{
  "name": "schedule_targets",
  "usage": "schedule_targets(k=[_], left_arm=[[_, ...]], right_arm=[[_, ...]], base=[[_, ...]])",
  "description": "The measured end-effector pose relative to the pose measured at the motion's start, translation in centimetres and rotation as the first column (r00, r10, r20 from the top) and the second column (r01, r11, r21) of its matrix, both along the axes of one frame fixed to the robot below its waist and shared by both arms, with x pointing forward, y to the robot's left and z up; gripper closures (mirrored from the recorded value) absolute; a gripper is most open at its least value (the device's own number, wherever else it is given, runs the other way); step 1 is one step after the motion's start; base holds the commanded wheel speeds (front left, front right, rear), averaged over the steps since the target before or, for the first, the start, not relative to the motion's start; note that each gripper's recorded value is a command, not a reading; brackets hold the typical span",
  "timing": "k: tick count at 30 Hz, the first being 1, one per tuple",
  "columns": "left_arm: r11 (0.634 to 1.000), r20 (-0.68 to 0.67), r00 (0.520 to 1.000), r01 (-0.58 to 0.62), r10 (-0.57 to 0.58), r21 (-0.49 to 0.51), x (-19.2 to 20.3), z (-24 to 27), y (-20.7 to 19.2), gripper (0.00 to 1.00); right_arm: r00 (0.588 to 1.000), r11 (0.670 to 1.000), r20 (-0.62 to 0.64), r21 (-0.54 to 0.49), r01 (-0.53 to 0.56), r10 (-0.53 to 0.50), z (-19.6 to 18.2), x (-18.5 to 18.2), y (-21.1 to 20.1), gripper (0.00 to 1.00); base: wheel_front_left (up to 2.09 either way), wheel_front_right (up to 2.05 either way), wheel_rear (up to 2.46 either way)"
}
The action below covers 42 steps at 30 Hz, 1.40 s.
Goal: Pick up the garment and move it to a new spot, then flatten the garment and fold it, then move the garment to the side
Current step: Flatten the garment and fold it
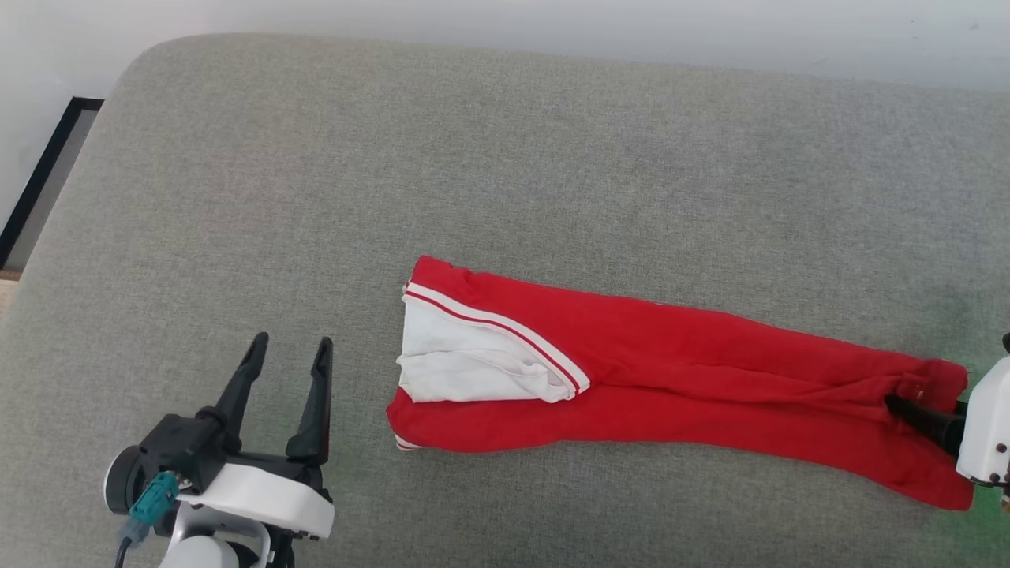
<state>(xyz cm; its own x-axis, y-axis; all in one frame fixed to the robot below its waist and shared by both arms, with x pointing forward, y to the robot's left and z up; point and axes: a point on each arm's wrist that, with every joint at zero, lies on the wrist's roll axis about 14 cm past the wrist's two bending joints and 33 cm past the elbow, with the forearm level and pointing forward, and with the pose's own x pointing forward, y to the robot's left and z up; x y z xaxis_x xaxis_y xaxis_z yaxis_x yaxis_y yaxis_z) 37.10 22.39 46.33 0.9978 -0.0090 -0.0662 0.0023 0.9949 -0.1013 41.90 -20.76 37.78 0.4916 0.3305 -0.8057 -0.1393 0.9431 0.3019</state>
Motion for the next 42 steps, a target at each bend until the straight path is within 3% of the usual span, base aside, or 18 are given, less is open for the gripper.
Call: schedule_targets(k=[5, 6, 8, 9, 19, 24, 36, 42], left_arm=[[1.0, 0.036, 0.999, -0.008, 0.008, 0.02, -0.1, 1.0, -0.4, 0.0], [1.0, 0.034, 0.999, -0.004, 0.003, 0.022, -0.1, 0.9, -0.5, 0.0], [1.0, 0.039, 0.999, 0.001, -0.002, 0.021, -0.1, 1.1, -0.6, 0.0], [1.0, 0.039, 0.999, 0.005, -0.006, 0.022, -0.1, 1.1, -0.7, 0.0], [0.999, 0.03, 0.999, 0.028, -0.028, 0.03, 0.1, 0.8, -1.0, 0.0], [0.998, 0.023, 0.998, 0.05, -0.05, 0.028, 0.4, 0.5, -1.6, 0.0], [0.996, 0.033, 0.996, 0.085, -0.085, 0.017, 1.1, 0.7, -2.8, 0.0], [0.996, 0.042, 0.995, 0.088, -0.088, 0.012, 0.9, 0.9, -3.0, 0.0]], right_arm=[[1.0, 1.0, -0.02, -0.003, 0.004, -0.004, -0.4, 0.0, 0.0, 0.04], [1.0, 1.0, -0.021, -0.003, 0.005, -0.005, -0.4, 0.0, 0.0, 0.36], [1.0, 1.0, -0.023, -0.008, 0.006, -0.006, -0.5, 0.0, -0.1, 0.85], [1.0, 1.0, -0.025, -0.008, 0.007, -0.007, -0.5, -0.1, -0.2, 1.0], [0.999, 0.998, 0.009, 0.012, 0.054, -0.054, 0.1, 0.4, -1.0, 1.0], [0.989, 0.99, 0.053, -0.025, 0.141, -0.139, 1.3, 0.9, -4.8, 1.0], [0.918, 0.913, 0.148, -0.132, 0.387, -0.368, 4.9, -0.9, -16.2, 1.0], [0.893, 0.89, 0.182, -0.127, 0.437, -0.413, 6.3, -1.8, -18.1, 1.0]], base=[[0.0, 0.0, 0.0], [0.0, 0.0, 0.0], [0.0, 0.0, 0.0], [0.0, 0.0, 0.0], [0.0, 0.0, 0.0], [0.0, 0.0, 0.0], [0.0, 0.0, 0.0], [0.0, 0.0, 0.0]])
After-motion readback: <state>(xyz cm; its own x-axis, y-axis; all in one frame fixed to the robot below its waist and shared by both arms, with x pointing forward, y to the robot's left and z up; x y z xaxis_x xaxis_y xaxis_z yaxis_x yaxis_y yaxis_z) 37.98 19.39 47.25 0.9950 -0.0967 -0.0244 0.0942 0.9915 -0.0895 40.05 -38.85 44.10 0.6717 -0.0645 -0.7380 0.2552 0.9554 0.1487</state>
